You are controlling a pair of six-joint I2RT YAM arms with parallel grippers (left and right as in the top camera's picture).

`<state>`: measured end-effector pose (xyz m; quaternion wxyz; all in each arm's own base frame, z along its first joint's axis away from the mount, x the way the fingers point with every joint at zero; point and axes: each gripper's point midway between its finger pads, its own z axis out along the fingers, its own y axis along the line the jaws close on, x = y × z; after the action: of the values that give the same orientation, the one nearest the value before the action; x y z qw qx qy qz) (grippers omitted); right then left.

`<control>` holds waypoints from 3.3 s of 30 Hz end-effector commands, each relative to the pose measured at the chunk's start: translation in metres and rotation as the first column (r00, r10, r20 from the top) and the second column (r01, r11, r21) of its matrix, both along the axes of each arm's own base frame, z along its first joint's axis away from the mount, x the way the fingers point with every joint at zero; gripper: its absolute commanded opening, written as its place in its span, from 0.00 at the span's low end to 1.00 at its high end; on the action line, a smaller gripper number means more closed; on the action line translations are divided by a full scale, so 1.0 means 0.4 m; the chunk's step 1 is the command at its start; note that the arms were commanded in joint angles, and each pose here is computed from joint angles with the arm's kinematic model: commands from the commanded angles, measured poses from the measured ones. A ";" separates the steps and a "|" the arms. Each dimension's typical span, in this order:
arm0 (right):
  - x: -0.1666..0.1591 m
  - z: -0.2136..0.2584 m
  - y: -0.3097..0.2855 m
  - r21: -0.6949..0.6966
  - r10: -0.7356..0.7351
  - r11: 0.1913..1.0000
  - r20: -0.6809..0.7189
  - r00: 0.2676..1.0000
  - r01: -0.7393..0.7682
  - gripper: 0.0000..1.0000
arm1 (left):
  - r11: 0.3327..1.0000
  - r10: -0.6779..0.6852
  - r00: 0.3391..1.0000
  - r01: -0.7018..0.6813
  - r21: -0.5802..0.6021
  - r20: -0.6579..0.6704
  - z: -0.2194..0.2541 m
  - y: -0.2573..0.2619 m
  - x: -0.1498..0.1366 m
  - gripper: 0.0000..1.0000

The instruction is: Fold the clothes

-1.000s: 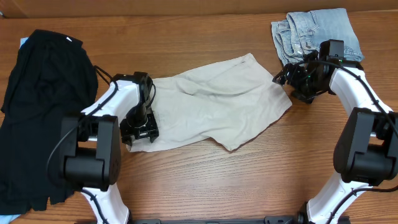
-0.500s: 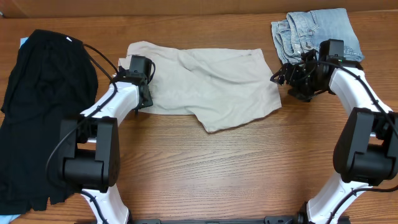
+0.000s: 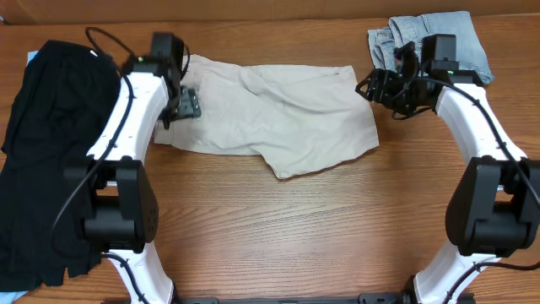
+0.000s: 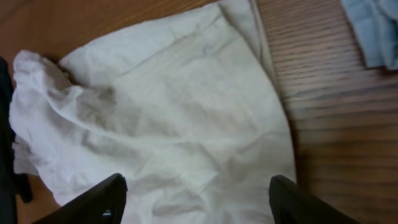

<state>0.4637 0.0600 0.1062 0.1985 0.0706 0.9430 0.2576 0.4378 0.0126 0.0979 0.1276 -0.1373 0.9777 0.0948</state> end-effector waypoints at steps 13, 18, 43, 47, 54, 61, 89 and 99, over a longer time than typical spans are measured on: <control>-0.014 -0.004 0.029 -0.043 0.040 0.998 -0.010 0.999 -0.040 0.81 | 0.938 -0.178 0.977 0.204 -0.280 0.113 -0.082 0.075 0.103 0.94; -0.019 -0.006 0.029 -0.044 0.040 0.998 -0.018 0.999 -0.041 0.81 | 0.919 -0.217 0.970 0.241 -0.313 0.110 -0.150 0.065 0.121 0.91; -0.023 -0.004 0.037 -0.022 0.045 0.999 -0.024 0.999 -0.045 0.79 | 0.934 -0.145 0.988 0.121 -0.336 -0.045 -0.332 0.072 0.085 0.04; -0.018 0.001 0.059 -0.009 0.064 0.998 -0.010 0.998 -0.064 0.55 | 0.935 -0.141 0.989 0.118 -0.333 -0.043 -0.291 0.079 0.095 0.04; -0.022 -0.023 0.125 0.005 0.093 0.996 -0.030 0.995 -0.093 0.04 | 0.955 -0.155 0.988 0.146 -0.258 -0.017 -0.076 0.113 0.133 0.04; -0.006 -0.115 0.173 0.030 0.080 0.997 -0.088 0.993 -0.078 0.04 | 0.962 -0.217 0.976 0.220 -0.160 0.037 0.170 0.100 0.132 0.04; -0.027 -0.216 0.183 0.030 0.087 0.996 -0.182 0.979 -0.083 0.04 | 0.813 -0.526 0.842 0.539 -0.221 0.121 0.208 -0.586 0.067 0.06; -0.024 -0.215 0.180 0.030 0.084 0.996 -0.178 0.980 -0.080 0.04 | 0.833 -0.483 0.876 0.467 -0.296 0.022 0.028 -0.673 0.070 0.68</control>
<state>0.4528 0.1297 0.0214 0.1028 0.0566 0.9571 0.2651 0.4727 -0.2435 0.1288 0.1271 0.1093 0.9836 -0.0668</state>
